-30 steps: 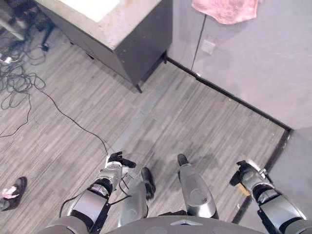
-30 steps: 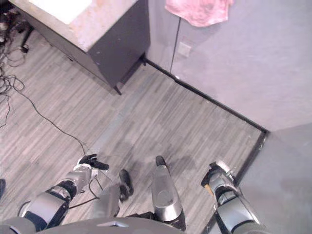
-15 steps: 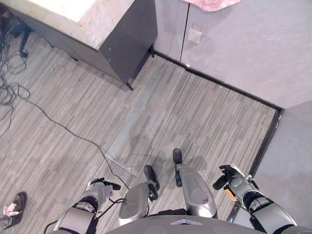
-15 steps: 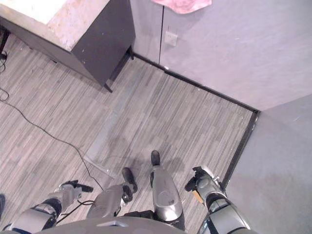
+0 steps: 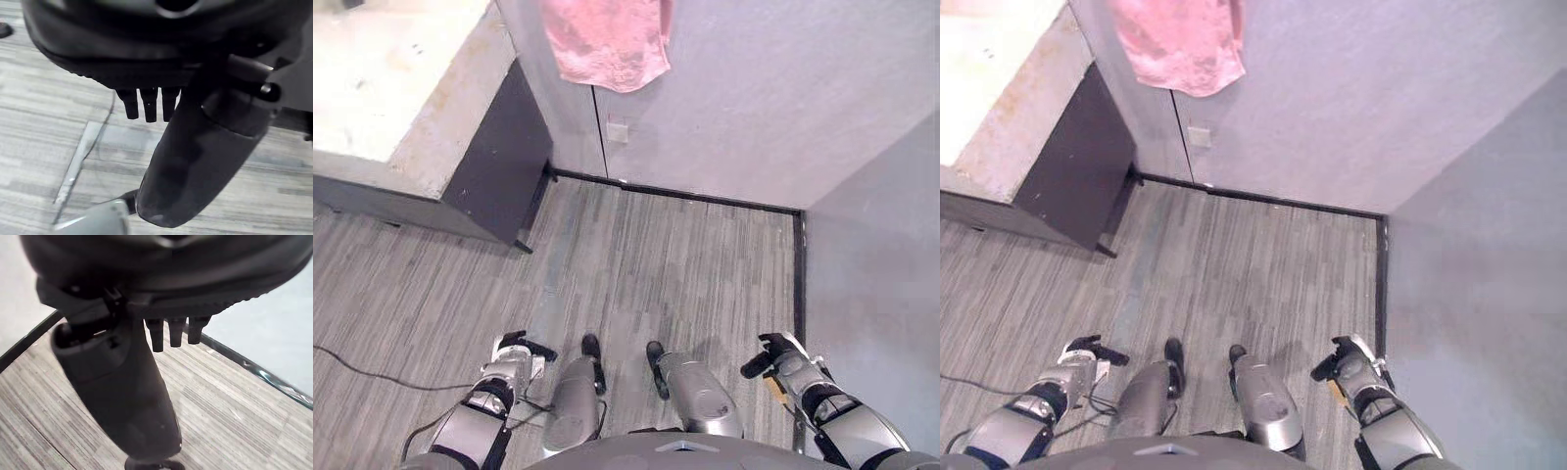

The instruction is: Organize the bathroom.

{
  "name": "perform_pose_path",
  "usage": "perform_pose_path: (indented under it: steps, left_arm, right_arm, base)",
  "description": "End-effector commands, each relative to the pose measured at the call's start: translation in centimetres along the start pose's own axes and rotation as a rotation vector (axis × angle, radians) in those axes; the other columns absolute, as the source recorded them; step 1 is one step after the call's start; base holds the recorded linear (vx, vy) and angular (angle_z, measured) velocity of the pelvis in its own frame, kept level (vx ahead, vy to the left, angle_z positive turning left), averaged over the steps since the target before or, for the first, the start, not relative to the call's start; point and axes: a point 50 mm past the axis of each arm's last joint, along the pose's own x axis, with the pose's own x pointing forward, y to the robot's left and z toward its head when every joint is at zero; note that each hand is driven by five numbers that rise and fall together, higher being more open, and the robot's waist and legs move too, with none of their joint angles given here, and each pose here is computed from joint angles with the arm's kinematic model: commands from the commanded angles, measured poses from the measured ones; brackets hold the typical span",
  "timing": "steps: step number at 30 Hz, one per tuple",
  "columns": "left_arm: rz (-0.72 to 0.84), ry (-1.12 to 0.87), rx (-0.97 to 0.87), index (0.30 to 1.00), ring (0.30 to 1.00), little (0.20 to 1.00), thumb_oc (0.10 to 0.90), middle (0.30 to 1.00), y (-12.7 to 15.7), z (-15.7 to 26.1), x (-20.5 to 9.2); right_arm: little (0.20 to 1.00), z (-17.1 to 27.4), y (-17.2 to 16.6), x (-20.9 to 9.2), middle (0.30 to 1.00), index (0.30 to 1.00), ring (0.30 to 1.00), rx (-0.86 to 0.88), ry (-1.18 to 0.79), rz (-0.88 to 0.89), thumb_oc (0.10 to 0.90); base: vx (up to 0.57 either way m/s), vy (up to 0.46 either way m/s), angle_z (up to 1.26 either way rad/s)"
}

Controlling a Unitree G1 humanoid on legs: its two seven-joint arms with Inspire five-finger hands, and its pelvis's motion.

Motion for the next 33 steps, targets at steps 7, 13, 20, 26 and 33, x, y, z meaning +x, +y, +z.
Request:
perform_pose_path:
  steps: [7,13,20,26,33]
  left_arm:
    - [0.065,0.073,0.058,0.900,0.900,0.900,0.800,0.900,2.6,-2.9,0.2]
    - [0.131,0.155,0.047,0.900,0.900,0.900,0.800,0.900,4.0,-5.2,0.0]
    - [0.130,0.179,-0.033,0.900,0.900,0.900,0.800,0.900,3.6,-5.1,-0.1]
    - [0.115,0.175,-0.024,0.900,0.900,0.900,0.800,0.900,3.5,-6.0,-0.1]
    - [0.129,0.192,-0.021,0.900,0.900,0.900,0.800,0.900,4.2,-6.9,-0.2]
  right_arm:
    - [0.900,-1.9,-1.8,-0.1,0.900,0.900,0.900,0.129,0.020,-0.069,0.800]
    - [0.900,-0.5,-1.2,-0.2,0.900,0.900,0.900,0.008,-0.064,0.005,0.800]
    - [0.900,1.2,0.0,-0.2,0.900,0.900,0.900,-0.102,-0.110,0.017,0.800]
    - [0.900,0.9,-0.9,-0.1,0.900,0.900,0.900,-0.097,-0.093,-0.012,0.800]
    - [0.900,0.4,-0.6,-0.1,0.900,0.900,0.900,-0.071,-0.079,-0.001,0.800]
  base:
    - [0.13,0.314,-0.26]
    - [-0.01,0.221,-1.43]
    - [-0.08,-0.052,-0.34]
    - [-0.10,-0.110,-0.14]
    - [-0.07,-0.097,0.09]
